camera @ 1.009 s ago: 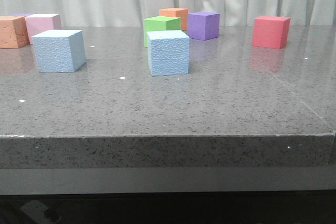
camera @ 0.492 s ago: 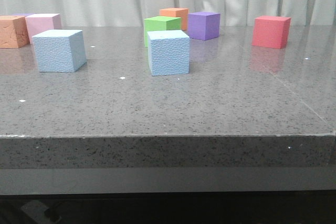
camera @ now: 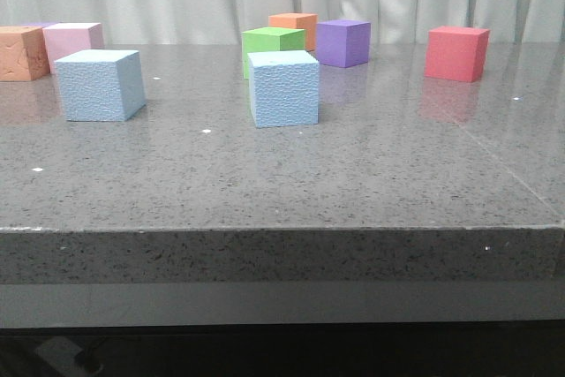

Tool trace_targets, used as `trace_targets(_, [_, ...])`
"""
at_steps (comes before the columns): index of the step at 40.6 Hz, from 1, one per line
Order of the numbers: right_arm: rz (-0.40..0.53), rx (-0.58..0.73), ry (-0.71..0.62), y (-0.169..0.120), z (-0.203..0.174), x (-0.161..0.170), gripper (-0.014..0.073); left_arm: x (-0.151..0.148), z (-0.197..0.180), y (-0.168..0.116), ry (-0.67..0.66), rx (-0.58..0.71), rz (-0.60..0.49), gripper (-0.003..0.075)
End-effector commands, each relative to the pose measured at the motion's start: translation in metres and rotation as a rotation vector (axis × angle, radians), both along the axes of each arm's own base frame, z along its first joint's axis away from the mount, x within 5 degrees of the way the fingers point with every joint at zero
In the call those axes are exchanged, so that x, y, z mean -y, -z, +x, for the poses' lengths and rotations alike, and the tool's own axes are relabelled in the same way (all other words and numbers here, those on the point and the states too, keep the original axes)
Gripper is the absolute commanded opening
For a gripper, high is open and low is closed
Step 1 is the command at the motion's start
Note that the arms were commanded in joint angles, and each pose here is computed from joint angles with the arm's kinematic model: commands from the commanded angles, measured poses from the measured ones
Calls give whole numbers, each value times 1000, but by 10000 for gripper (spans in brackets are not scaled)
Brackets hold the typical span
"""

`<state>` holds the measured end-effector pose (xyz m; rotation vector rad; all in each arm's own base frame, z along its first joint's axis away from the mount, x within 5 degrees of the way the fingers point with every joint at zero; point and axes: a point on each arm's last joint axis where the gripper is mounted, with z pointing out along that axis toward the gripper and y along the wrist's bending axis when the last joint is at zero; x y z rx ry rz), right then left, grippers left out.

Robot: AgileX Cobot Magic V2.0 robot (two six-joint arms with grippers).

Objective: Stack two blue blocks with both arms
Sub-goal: 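Raise the open right gripper away from the placed blue cube, then lower the left gripper and grasp the other light blue cube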

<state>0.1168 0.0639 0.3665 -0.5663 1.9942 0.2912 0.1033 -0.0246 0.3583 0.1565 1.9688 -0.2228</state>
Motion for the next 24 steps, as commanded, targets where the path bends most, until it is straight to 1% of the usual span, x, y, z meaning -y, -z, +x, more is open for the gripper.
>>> trace_targets(1, [38,96,6,-14,1,1,543,9,26,-14,50,9,38,568])
trace_targets(6, [38,96,6,-14,1,1,543,23,57,-20,101,-45,61,568])
trace_targets(12, [37,95,6,-14,1,1,543,38,98,-25,123,-103,74,568])
trace_targets(24, [37,95,6,-14,1,1,543,60,174,-17,130,-217,101,568])
